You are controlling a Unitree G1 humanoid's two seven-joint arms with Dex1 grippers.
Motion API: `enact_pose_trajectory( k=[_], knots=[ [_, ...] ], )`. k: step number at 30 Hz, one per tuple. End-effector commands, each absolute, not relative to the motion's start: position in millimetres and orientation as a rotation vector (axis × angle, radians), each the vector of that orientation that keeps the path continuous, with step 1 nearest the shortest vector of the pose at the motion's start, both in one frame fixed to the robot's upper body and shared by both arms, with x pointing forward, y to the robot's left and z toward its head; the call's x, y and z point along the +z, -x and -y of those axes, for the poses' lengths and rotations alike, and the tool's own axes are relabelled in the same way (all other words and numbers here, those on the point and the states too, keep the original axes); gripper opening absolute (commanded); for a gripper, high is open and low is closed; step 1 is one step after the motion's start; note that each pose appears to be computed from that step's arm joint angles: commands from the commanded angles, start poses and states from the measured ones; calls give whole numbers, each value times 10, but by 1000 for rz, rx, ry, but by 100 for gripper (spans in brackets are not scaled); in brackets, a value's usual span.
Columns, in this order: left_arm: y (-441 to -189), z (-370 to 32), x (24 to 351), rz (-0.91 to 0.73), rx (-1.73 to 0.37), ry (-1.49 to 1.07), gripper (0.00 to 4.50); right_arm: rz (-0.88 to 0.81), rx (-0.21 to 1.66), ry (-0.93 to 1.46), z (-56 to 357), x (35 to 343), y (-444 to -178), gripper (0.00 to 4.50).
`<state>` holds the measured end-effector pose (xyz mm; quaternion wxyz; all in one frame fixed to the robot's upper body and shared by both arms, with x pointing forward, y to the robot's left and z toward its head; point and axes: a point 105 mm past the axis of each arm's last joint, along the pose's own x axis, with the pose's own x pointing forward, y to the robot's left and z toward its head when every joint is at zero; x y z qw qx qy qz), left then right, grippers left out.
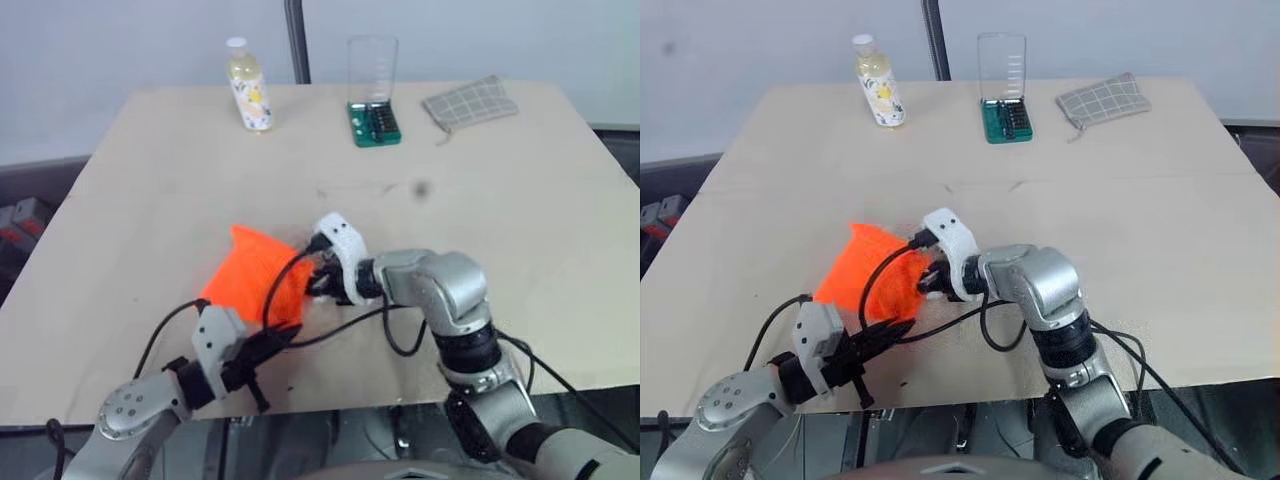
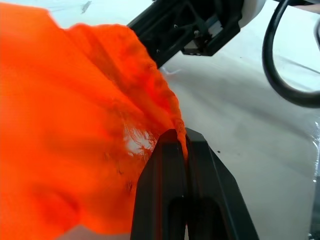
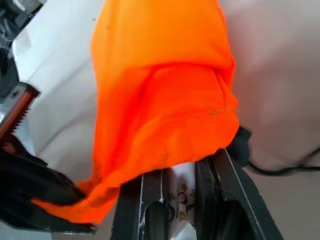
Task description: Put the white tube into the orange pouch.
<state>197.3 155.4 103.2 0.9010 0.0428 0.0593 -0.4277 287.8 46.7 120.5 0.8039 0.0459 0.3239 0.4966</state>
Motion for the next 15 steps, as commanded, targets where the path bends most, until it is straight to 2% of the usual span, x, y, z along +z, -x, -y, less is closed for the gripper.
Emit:
enact_pose_trajectory(
  k=[1,4,7,10,11,12,15],
  knots=[
    [-1995,-1525,1155,-64,-897,-87,0,-683,1057,-279,-704,1418,-2950,39],
    [-2031,-1534,1218,-42,-884,-58,0,-710,994,-420,-722,1426,-3105,39],
    [-2097,-1575,1293,-16,-844,-9,0,-709,1010,-552,-758,1506,-3155,154],
    [-2140,-1599,1326,-9,-826,14,0,-682,1009,-538,-761,1551,-3167,301],
    [-2145,-1604,1328,-11,-825,21,0,-670,1016,-533,-759,1571,-3161,325],
    [-2153,-1612,1324,-16,-824,24,0,-649,1047,-521,-743,1612,-3129,389],
    [-2186,-1673,1294,-34,-796,25,0,-576,1191,-415,-601,1703,-2933,389]
  ],
)
